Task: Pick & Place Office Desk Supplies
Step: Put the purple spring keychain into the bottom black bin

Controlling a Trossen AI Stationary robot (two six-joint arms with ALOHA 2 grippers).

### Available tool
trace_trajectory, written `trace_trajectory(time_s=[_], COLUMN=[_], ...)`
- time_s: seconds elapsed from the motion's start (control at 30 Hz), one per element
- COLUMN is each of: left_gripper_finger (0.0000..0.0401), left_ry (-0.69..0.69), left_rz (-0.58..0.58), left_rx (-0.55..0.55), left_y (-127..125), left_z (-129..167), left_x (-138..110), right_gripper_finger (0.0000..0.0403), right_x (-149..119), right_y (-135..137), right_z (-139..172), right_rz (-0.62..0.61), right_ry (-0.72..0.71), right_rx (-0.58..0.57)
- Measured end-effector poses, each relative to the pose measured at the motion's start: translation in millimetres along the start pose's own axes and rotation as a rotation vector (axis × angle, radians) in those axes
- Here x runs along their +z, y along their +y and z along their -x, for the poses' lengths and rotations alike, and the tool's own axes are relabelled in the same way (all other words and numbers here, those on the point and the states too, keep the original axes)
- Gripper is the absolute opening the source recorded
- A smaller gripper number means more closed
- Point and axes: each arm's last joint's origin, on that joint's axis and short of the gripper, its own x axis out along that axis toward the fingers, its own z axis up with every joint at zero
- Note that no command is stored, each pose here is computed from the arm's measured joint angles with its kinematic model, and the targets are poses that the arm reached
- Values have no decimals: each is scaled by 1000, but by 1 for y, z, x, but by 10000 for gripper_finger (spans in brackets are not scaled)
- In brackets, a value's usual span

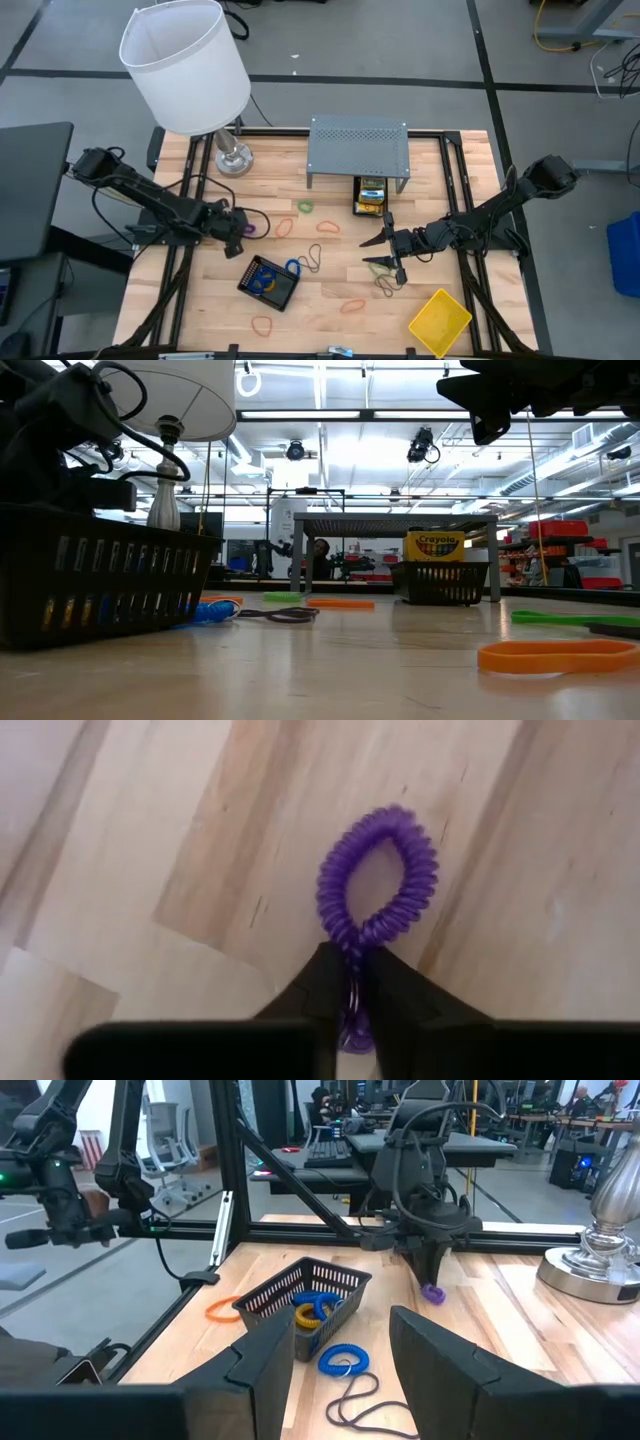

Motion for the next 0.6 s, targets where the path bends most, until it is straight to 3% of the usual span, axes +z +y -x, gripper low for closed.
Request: trace_trajectory(time_s=[0.27, 0.6], left_gripper_finger=[24, 19], left_ry=[-81, -282], left_rz=[-7, -61], left_rx=[72, 5], left_y=[-2, -25], left_z=[10, 46], left_x=[13, 44], right_gripper_finger=[172, 172], right_x=[0, 0], right_y=[0, 0], right_z=[0, 0], right_rz=[-4, -9], right_ry=[0, 5], right_rx=[0, 0])
